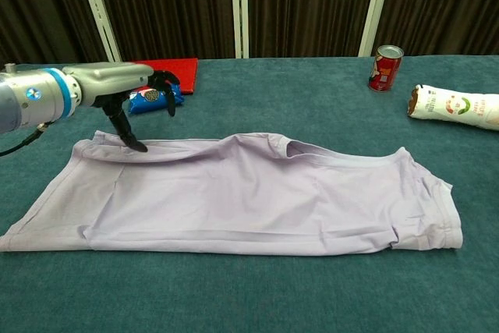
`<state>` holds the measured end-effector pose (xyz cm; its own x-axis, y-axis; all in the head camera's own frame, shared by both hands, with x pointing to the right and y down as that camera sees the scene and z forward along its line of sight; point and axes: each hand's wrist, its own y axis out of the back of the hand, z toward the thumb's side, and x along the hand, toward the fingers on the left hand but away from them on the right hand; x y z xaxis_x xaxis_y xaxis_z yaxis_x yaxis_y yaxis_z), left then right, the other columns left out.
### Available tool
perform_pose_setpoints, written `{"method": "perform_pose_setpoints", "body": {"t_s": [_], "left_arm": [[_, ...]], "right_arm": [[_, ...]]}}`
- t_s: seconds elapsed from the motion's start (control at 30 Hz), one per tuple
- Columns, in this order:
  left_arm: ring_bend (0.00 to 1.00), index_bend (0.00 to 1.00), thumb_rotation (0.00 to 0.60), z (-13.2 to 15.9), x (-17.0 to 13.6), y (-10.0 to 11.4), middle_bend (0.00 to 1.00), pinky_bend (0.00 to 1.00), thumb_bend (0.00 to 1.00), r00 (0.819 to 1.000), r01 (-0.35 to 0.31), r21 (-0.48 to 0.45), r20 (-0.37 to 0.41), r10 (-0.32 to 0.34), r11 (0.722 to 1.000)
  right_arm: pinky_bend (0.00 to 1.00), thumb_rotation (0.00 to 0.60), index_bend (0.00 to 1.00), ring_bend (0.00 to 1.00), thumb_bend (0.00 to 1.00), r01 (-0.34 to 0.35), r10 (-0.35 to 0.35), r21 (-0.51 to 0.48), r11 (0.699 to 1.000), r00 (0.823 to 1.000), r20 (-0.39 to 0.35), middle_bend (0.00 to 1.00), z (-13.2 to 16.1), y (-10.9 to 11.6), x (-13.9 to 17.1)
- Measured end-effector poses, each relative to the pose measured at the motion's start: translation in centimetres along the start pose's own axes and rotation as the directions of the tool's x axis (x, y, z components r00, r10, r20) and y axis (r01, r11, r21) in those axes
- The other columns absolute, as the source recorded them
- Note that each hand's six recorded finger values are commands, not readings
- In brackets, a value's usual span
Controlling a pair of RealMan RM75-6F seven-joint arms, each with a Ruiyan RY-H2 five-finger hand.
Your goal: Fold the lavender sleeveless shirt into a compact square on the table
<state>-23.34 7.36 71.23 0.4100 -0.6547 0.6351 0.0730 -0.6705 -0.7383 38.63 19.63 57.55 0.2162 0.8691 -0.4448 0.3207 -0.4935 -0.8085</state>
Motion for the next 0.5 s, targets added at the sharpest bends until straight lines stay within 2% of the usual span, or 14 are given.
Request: {"method": "perform_pose_setpoints", "body": {"t_s": [0.1,0.2,0.5], "left_arm": [[0.0,0.38,0.6,-1.0,-0.4,-0.9,0.0,0.0,0.23,1.0,0.013,0.001,-0.017,-0.013,1.0],[0.0,0.39,0.6,-1.9,-0.4,-1.6,0.0,0.0,0.26,0.999,0.017,-0.007,-0.038,-0.017,1.0],[0.0,0.43,0.6,-3.7,0.6,-2.9,0.0,0.0,0.26,0.996,0.015,-0.007,-0.089,-0.015,1.0]], "right_arm": [[0.0,0.6,0.19,0.0,0.01,-0.003,0.003,0.001,1.0,1.0,-0.004,0.06,0.1,-0.1,0.0],[0.0,0.6,0.2,0.0,0.01,-0.006,0.006,0.001,1.0,1.0,-0.004,0.06,0.1,-0.2,0.0],[0.0,0.6,0.2,0.0,0.01,-0.007,0.007,-0.001,1.0,1.0,0.002,0.07,-0.1,-0.2,0.0]]}}
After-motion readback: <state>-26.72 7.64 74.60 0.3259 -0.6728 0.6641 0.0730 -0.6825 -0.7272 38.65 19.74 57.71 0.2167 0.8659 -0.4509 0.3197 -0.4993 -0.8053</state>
